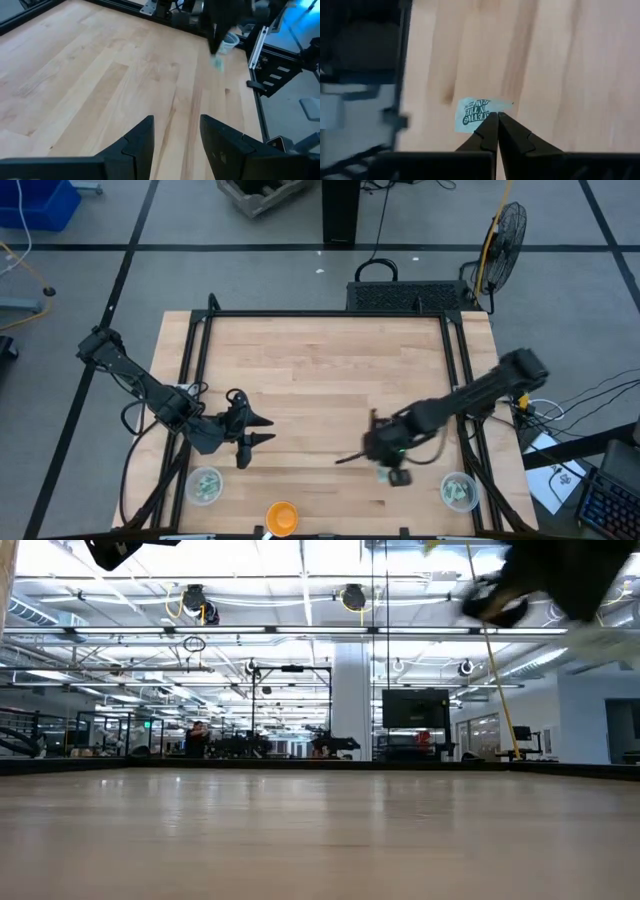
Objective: Pick and place Stevia / Truvia into bins
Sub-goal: Put the stevia packet into the right transparent container
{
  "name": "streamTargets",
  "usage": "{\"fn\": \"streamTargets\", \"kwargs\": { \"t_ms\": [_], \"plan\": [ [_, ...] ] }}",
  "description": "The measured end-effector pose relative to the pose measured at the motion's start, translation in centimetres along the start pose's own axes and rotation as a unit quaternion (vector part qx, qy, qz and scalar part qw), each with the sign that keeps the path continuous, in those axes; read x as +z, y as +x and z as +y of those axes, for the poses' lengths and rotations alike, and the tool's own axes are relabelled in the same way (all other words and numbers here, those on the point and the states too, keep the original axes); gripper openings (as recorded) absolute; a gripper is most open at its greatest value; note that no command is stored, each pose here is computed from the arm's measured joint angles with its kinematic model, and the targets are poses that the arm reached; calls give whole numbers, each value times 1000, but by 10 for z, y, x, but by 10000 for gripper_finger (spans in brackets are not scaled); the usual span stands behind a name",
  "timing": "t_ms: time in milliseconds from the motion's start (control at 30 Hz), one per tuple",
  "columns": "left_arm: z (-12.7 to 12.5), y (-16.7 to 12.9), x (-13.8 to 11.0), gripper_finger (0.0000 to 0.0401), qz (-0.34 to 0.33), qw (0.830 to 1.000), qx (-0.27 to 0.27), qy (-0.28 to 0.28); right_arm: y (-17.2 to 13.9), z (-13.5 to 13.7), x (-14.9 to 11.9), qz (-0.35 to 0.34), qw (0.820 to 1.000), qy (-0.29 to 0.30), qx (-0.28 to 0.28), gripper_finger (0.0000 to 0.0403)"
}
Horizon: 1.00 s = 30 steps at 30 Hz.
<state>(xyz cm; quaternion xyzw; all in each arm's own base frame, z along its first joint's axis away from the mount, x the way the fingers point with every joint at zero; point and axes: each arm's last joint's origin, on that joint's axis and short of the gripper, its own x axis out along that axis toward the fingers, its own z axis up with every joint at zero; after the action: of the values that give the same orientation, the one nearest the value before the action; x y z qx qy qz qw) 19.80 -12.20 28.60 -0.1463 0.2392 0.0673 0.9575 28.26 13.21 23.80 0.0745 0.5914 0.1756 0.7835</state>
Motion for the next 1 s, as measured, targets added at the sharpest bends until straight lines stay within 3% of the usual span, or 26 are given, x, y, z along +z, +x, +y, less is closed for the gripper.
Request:
{"fn": "streamTargets", "kwargs": {
  "t_ms": [100,233,400,467,633,767,933,1000],
  "plan": [
    [0,0,0,163,0,1000,0,2,-23,13,-33,38,995,92,-4,1],
    [0,0,0,163,0,1000,0,2,-36,23,-80,86,975,202,23,1],
    [0,0,0,163,0,1000,0,2,-29,12,-139,132,928,350,-2,0],
    [0,0,0,163,0,1000,0,2,-23,8,-153,128,909,397,13,0],
    [0,0,0,163,0,1000,0,1,-15,12,-168,118,897,418,85,0],
    [0,0,0,163,0,1000,0,2,-18,22,-180,143,879,447,81,0],
    [0,0,0,163,0,1000,0,5,-16,36,-193,178,836,516,56,0],
    [0,0,0,163,0,1000,0,5,-12,41,-198,190,828,526,39,0]
  ]
}}
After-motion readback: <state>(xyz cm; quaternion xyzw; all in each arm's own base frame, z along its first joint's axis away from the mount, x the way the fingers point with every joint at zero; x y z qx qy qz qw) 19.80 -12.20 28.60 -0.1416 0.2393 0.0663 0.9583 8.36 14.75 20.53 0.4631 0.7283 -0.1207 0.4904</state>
